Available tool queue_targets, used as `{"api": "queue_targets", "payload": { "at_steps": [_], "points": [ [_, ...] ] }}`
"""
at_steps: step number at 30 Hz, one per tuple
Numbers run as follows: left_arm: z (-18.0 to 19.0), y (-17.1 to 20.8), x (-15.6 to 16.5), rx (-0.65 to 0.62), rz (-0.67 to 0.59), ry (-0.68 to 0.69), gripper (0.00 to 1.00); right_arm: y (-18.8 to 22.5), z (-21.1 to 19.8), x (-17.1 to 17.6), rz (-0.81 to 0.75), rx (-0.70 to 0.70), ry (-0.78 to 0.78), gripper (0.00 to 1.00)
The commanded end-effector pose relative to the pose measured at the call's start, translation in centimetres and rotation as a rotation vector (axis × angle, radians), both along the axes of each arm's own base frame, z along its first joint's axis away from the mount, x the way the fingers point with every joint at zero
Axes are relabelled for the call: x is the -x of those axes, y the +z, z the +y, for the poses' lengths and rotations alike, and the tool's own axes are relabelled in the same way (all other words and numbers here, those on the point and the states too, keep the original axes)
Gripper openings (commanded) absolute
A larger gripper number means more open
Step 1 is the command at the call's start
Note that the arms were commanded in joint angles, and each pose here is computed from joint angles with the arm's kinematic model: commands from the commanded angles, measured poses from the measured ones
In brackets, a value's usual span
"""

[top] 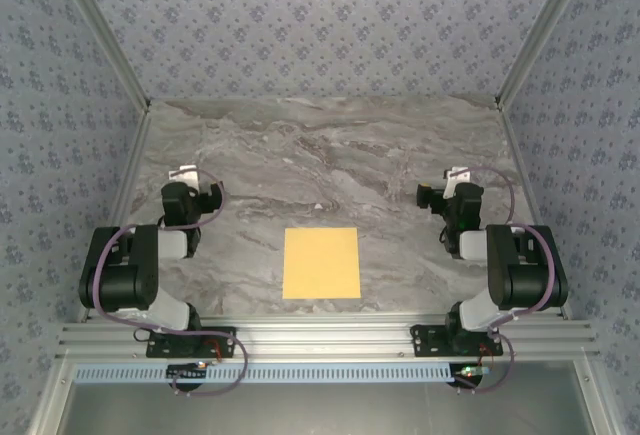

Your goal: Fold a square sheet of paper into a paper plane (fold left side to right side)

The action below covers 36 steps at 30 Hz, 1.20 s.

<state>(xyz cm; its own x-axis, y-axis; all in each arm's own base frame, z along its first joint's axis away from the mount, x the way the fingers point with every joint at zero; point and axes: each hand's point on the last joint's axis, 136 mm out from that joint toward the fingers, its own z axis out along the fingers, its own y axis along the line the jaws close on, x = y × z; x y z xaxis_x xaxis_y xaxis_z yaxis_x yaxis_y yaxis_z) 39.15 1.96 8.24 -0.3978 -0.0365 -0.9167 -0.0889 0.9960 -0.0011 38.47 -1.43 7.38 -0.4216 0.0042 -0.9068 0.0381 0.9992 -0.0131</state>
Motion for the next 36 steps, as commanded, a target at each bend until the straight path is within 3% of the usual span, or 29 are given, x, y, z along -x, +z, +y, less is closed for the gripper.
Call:
{"api": "queue_targets", "payload": {
  "at_steps": [1,19,24,27,30,36],
  "points": [
    [-0.5,0.6,-0.6,0.005,-0.017,-0.023,0.98,0.9,-0.1,-0.6,-0.026,0.015,-0.001,1.00],
    [0.0,0.8,-0.5,0.008,-0.023,0.008,0.98,0.8,-0.2,-0.5,-0.026,-0.017,0.013,1.00],
    [0.7,4.9,0.7,0.000,-0.004,0.075,0.98,3.3,-2.3,0.2,-0.009,-0.022,-0.113,1.00],
    [0.1,7.6,1.7,0.160,0.120,0.150,0.98,6.3,-2.0,1.4,0.026,-0.077,-0.131,1.00],
    [-4.6,9.2,2.3,0.291,0.234,0.032,0.98,8.4,-0.7,3.4,0.053,-0.175,-0.144,1.00],
    [-17.8,8.2,7.6,0.199,0.412,-0.308,0.98,9.0,3.2,8.2,0.150,-0.293,-0.113,1.00]
  ]
}}
